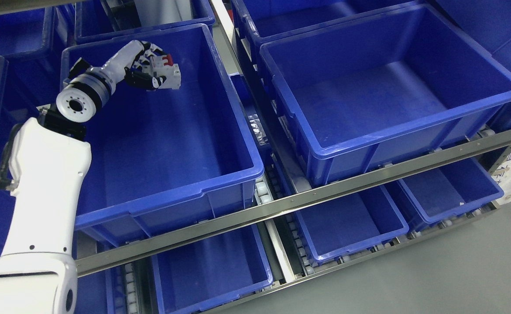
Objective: Place circuit breaker on shelf
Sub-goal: 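Lower the breaker into the upper blue bin and open the left hand, then withdraw the open left hand upward from the bin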
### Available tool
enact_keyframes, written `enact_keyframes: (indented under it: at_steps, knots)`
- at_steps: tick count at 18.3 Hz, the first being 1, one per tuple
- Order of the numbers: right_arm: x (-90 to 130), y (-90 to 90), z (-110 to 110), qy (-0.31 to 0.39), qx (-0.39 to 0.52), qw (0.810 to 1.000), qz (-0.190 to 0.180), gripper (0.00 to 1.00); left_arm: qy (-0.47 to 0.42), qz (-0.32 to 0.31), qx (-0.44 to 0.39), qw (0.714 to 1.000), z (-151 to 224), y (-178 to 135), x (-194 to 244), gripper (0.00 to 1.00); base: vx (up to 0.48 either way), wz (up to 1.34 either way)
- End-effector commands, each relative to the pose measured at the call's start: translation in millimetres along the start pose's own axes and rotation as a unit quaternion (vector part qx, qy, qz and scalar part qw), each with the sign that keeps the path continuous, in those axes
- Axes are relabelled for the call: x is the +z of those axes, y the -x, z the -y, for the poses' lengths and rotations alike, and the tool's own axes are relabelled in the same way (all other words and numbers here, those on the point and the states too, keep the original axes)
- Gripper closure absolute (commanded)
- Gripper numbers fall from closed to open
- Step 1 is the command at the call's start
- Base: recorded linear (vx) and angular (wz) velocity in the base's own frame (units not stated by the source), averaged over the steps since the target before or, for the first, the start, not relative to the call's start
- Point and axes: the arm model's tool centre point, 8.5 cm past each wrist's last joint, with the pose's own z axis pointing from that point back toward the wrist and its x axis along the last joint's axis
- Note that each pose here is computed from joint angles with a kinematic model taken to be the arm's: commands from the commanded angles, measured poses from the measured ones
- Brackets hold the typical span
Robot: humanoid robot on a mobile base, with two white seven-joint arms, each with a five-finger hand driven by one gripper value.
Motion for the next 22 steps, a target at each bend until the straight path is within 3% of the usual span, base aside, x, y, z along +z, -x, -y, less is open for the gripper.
enact_keyframes:
  at_steps: [1,3,9,12,14,16,19,22]
  knots:
    - [-0.9,6.5,9.6,0.007,0.015,0.999,-0.028,0.00,0.070,-0.105,0.010,0.992,49.4,73.3,-3.1,0.70,0.000,0.00]
    - [-0.9,6.5,9.6,0.007,0.015,0.999,-0.028,0.00,0.051,-0.105,0.009,0.993,46.0,73.5,-3.4,0.58,0.000,0.00]
    - [-0.9,6.5,9.6,0.007,0.015,0.999,-0.028,0.00,0.021,-0.103,0.010,0.994,34.9,71.7,-3.5,0.34,0.000,0.00]
    - [-0.9,6.5,9.6,0.007,0.015,0.999,-0.028,0.00,-0.022,-0.078,0.008,0.997,-5.0,44.7,-6.6,0.16,0.000,0.00]
    - [-0.9,6.5,9.6,0.007,0.015,0.999,-0.028,0.00,-0.070,-0.048,0.055,0.995,-40.3,23.7,-4.9,0.05,0.000,0.00]
    - [-0.9,6.5,9.6,0.007,0.015,0.999,-0.028,0.00,-0.157,-0.015,0.209,0.965,-57.9,23.7,-0.5,0.01,0.000,0.00]
    - [-0.9,6.5,9.6,0.007,0.015,0.999,-0.028,0.00,-0.245,0.055,0.402,0.881,-61.3,-2.6,-1.7,0.01,0.000,0.00]
    - [-0.9,6.5,9.6,0.007,0.015,0.999,-0.028,0.00,-0.267,0.095,0.423,0.861,-60.2,-3.9,13.1,0.01,-0.054,0.03]
